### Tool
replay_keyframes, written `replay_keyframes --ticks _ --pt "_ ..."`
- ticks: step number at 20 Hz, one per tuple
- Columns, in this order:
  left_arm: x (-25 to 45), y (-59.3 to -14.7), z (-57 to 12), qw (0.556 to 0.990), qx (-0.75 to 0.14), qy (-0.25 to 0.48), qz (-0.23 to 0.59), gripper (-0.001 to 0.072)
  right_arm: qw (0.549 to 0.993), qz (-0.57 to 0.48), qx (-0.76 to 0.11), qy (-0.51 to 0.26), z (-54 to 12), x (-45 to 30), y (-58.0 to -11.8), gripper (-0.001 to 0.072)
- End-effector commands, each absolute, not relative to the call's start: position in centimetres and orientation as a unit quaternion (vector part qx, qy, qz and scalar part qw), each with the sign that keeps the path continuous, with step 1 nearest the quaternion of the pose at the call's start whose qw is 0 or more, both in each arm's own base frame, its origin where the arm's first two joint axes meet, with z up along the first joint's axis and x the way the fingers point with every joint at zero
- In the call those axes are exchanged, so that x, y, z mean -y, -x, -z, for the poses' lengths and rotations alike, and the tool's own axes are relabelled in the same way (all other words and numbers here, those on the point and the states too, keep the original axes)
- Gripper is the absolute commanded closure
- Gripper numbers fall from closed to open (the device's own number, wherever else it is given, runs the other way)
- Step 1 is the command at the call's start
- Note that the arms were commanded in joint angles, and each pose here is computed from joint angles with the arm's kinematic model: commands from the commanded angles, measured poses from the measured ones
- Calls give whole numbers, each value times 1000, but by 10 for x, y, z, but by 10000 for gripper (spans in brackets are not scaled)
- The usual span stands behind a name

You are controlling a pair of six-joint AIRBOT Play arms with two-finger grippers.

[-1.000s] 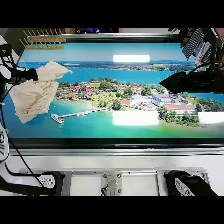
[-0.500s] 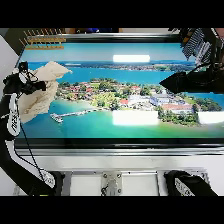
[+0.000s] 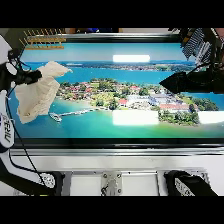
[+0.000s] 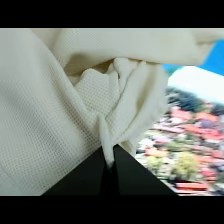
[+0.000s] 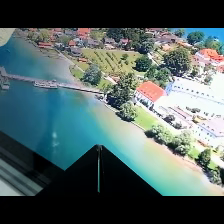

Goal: Fold the clothes and pants, and hang the long-sleeved shirts on hangers.

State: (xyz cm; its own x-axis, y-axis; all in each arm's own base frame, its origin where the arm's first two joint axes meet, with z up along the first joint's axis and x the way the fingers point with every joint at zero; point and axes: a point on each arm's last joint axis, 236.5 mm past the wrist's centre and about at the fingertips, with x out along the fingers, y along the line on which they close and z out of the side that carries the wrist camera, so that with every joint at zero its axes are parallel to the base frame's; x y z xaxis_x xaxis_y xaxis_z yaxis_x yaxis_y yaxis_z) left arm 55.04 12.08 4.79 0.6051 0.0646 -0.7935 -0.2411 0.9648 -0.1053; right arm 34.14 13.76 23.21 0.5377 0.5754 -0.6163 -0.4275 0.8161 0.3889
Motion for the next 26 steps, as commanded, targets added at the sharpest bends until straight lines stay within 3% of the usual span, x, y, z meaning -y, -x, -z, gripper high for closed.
replay_keyframes --ticks 1,6,10,13,17,20,21,22,23,26 --pt "-33 -541 -178 937 -325 131 4 690 872 -288 -385 -96 -232 -138 -342 683" --pt "143 -465 -295 949 -239 83 187 690 884 -287 -343 -133 -252 -143 -358 683" --pt "269 -398 -309 915 -232 52 326 690 929 -234 -229 -175 -302 -110 -392 683" --pt "359 -361 -289 880 -239 39 408 690 946 -179 -197 -187 -312 -66 -404 683" --pt "427 -351 -220 850 -288 15 441 689 953 -131 -191 -197 -310 -25 -409 682" --pt "405 -381 -193 855 -328 32 401 689 951 -119 -206 -200 -302 -11 -405 668" --pt "386 -395 -192 860 -337 41 382 689 947 -120 -221 -199 -295 -11 -403 533" --pt "362 -407 -191 865 -348 44 360 689 943 -123 -239 -194 -286 -13 -401 274" --pt "338 -418 -186 867 -362 45 339 689 938 -129 -262 -188 -275 -16 -399 81" --pt "289 -450 -167 873 -389 55 290 690 916 -144 -321 -195 -242 -22 -400 84"
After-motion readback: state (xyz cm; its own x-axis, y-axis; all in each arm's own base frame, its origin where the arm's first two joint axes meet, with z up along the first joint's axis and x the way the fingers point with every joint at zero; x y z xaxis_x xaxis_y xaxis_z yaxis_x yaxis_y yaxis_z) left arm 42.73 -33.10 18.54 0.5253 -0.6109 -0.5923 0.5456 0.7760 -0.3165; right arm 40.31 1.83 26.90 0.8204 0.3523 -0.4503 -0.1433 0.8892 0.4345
